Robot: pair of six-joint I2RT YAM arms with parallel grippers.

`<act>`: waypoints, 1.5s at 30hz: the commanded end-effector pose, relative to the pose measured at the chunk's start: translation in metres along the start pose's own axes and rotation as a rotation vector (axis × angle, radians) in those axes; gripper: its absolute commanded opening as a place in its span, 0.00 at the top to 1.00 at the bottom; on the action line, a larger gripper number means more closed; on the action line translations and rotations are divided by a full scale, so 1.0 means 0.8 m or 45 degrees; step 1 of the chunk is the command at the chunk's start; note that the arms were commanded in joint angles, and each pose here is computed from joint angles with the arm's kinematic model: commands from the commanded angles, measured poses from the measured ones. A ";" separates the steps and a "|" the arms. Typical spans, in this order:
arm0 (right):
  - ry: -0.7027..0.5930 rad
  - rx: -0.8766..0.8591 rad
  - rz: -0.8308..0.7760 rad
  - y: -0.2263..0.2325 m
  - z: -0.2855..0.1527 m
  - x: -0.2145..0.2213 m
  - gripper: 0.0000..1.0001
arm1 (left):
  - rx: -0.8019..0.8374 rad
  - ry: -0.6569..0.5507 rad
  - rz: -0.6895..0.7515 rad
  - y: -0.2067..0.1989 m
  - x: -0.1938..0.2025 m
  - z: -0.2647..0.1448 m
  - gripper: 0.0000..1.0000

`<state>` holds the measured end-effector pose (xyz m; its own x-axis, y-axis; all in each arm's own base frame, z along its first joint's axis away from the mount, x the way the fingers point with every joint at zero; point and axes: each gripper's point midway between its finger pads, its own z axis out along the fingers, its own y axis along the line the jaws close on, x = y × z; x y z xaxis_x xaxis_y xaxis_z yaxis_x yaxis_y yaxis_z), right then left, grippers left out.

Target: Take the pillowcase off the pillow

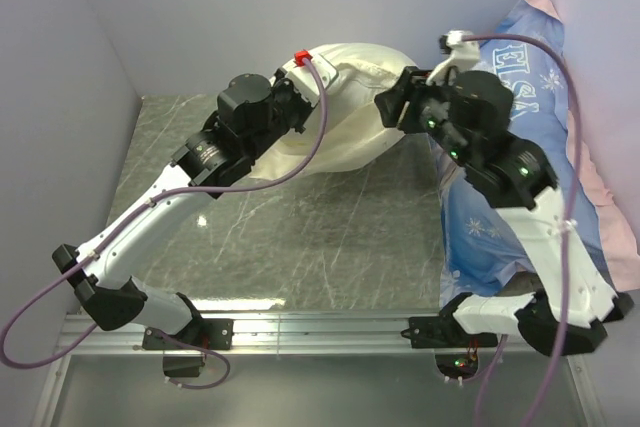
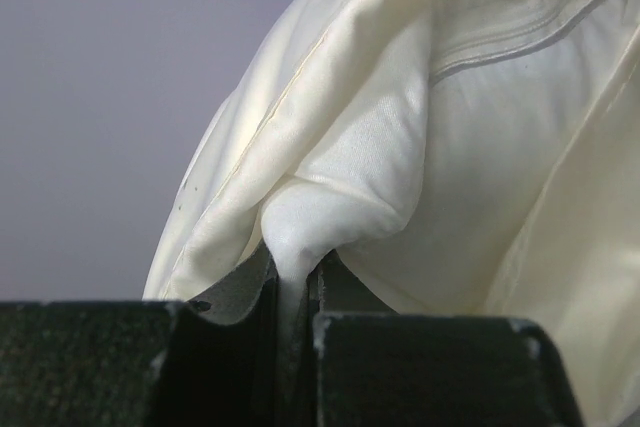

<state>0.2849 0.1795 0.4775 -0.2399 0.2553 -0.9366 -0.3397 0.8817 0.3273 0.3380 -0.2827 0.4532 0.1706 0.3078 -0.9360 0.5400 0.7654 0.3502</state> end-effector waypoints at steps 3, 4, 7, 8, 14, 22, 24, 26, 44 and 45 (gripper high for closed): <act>0.001 0.222 -0.051 -0.046 0.022 0.004 0.68 | -0.086 -0.212 -0.066 0.041 -0.075 -0.037 1.00; -0.019 0.240 -0.042 -0.052 0.021 -0.003 0.77 | -0.047 -0.234 -0.061 0.037 -0.079 -0.046 1.00; -0.103 0.315 -0.019 -0.072 0.011 -0.040 1.00 | -0.006 -0.266 -0.042 0.033 -0.078 -0.070 0.99; -0.136 0.324 -0.012 -0.075 0.006 -0.053 1.00 | 0.022 -0.282 -0.023 0.029 -0.079 -0.077 1.00; -0.181 0.387 0.048 -0.115 0.008 -0.074 1.00 | 0.151 -0.369 0.074 0.011 -0.073 -0.127 1.00; -0.001 0.397 0.043 -0.134 0.065 -0.024 1.00 | 0.114 -0.595 -0.043 0.025 -0.110 -0.176 1.00; 0.021 0.392 0.063 -0.142 0.082 0.004 1.00 | 0.112 -0.629 -0.065 0.028 -0.121 -0.182 1.00; 0.148 0.419 0.082 -0.161 0.104 0.064 1.00 | 0.119 -0.712 -0.074 0.031 -0.140 -0.195 1.00; 0.381 0.242 0.315 -0.188 0.171 0.229 1.00 | 0.046 -0.978 -0.183 0.061 -0.190 -0.262 1.00; 0.361 0.208 0.316 -0.182 0.173 0.219 1.00 | 0.057 -0.979 -0.182 0.059 -0.189 -0.267 1.00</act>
<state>0.3999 0.1864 0.2757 -0.5572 0.3558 -0.7503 -0.2238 0.8057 0.5484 0.2519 -0.2387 0.4390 0.2257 0.1740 -0.9585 0.6785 0.6779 0.2828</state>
